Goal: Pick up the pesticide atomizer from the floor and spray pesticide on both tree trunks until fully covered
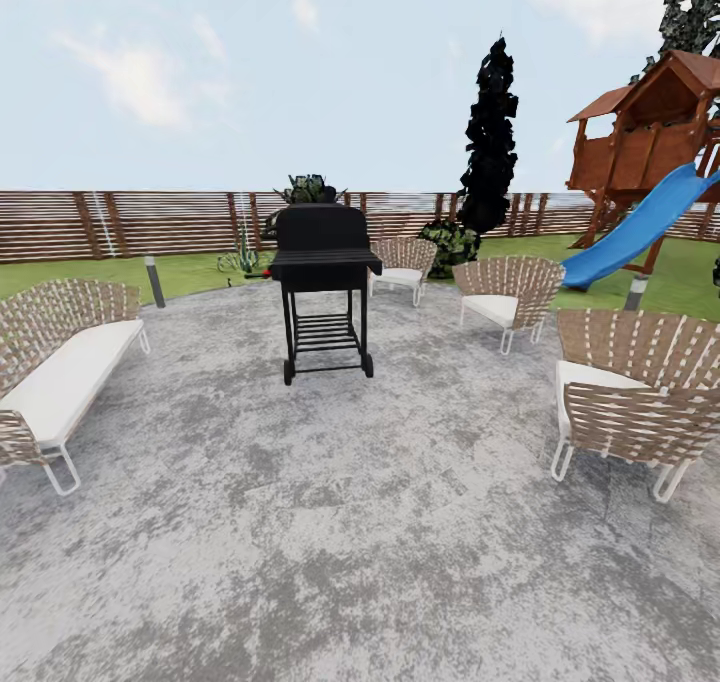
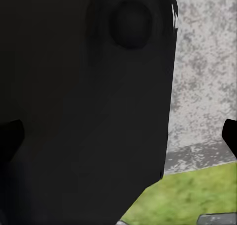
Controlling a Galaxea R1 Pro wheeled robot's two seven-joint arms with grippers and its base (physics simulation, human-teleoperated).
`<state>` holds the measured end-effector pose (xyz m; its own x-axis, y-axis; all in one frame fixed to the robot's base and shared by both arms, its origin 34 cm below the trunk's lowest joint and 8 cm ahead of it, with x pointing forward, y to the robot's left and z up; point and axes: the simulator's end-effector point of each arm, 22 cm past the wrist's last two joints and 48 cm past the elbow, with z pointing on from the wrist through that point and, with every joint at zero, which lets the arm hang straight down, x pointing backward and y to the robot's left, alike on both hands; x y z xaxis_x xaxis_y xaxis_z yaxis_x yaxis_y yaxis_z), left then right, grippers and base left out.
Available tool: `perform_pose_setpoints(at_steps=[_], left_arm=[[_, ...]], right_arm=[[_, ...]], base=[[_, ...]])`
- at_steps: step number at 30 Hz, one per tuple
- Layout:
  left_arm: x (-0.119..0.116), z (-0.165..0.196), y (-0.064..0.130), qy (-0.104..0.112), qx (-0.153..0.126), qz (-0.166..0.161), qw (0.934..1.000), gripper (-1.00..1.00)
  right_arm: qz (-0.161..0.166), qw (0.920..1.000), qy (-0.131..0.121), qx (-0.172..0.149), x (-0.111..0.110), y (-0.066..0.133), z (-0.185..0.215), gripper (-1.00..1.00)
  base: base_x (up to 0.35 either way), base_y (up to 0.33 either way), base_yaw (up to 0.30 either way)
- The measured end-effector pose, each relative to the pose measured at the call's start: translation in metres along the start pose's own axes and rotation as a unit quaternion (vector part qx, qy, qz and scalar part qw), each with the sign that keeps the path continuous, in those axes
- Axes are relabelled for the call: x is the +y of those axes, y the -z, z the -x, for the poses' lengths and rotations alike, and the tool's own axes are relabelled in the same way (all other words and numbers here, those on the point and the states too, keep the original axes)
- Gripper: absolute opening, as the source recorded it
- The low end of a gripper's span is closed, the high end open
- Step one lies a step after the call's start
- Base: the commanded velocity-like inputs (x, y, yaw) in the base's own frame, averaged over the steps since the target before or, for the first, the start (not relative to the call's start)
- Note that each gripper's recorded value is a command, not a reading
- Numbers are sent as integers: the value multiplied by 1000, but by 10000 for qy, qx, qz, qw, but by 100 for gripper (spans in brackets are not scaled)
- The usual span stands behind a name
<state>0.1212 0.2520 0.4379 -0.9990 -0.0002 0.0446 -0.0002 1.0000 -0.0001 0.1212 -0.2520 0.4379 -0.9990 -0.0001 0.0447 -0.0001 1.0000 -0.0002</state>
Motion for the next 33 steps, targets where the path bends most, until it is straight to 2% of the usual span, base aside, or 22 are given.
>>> perform_pose_setpoints(at_steps=[5, 7, 12, 16, 24, 27, 32, 33], left_arm=[[3, 5, 0, 2, -127, 23, 9999, 100], [3, 2, 0, 16, -72, 23, 10000, 100], [9, 8, 0, 52, -90, 70, 9999, 100], [27, 23, 1, 73, -294, 189, 9994, 100], [64, 69, 7, 66, -840, 436, 9955, 100], [68, 89, 10, 52, -1056, 468, 9933, 100], [75, 129, 18, 0, -1471, 514, 9878, 100], [75, 197, 40, -42, -2500, 514, 9669, 100]], right_arm=[[127, 9996, -4, -251, 21, 1, 18, 100], [172, 9996, -5, -243, 29, 1, 18, 100], [178, 9990, -6, -421, 30, 2, 28, 100], [133, 9983, -10, -568, 23, 2, 37, 100], [-91, 9948, 2, -1017, -11, 6, 68, 100], [-175, 9928, 11, -1185, -24, 8, 80, 100], [-315, 9883, 25, -1490, -46, 14, 103, 100], [-351, 9688, 57, -2453, -51, 33, 154, 100]], base=[[0, 0, 0], [0, 0, 0], [0, 0, 0], [0, 0, 0], [0, 0, 0], [0, 0, 0], [0, 0, 0], [0, 0, 0]])
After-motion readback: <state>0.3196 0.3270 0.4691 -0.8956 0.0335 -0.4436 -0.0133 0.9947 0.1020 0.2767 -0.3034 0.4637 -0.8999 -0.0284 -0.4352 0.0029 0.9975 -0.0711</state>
